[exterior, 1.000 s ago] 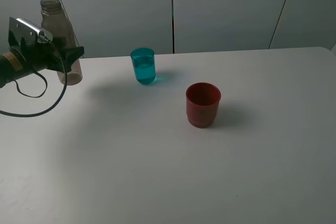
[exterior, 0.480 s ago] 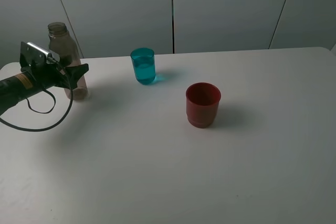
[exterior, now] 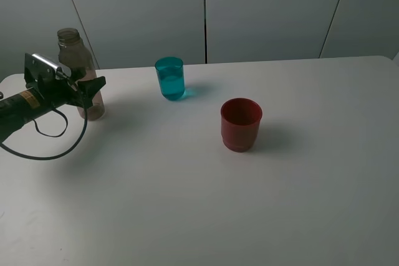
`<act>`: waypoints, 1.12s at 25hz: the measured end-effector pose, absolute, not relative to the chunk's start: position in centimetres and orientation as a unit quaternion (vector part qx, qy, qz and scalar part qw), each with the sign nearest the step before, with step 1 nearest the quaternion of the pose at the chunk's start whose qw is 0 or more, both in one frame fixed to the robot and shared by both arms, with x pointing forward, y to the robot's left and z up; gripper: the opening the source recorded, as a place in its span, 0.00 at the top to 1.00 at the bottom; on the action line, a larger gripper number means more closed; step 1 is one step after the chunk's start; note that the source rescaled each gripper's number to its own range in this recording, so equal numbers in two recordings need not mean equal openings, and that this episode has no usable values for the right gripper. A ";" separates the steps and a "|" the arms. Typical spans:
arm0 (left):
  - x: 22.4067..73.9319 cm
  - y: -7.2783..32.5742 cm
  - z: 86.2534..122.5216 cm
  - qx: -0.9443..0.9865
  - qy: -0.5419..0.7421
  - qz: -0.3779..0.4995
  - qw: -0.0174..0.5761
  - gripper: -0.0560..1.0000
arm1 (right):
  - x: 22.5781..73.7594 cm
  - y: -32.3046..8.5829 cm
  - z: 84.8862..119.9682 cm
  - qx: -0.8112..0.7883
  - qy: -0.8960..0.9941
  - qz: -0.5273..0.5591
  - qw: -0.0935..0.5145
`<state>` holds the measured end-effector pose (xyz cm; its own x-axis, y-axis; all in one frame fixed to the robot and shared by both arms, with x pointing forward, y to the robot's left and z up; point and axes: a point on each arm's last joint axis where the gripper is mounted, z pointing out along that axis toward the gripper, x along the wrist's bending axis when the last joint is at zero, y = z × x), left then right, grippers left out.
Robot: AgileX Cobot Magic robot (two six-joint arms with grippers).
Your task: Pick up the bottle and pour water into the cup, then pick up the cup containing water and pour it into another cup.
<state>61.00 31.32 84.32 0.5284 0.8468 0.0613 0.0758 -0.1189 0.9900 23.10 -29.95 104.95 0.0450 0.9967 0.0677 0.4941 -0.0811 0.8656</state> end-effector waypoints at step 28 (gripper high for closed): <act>61.4 31.8 93.4 0.630 0.290 0.436 0.574 0.03 | 23.1 -29.9 104.9 0.637 0.585 0.368 0.342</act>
<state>61.42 31.78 93.45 0.4518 0.8656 0.2160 -0.1343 -0.1734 0.9757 23.10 -29.95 104.95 0.0460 0.9965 0.0695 0.4940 -0.0832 0.8654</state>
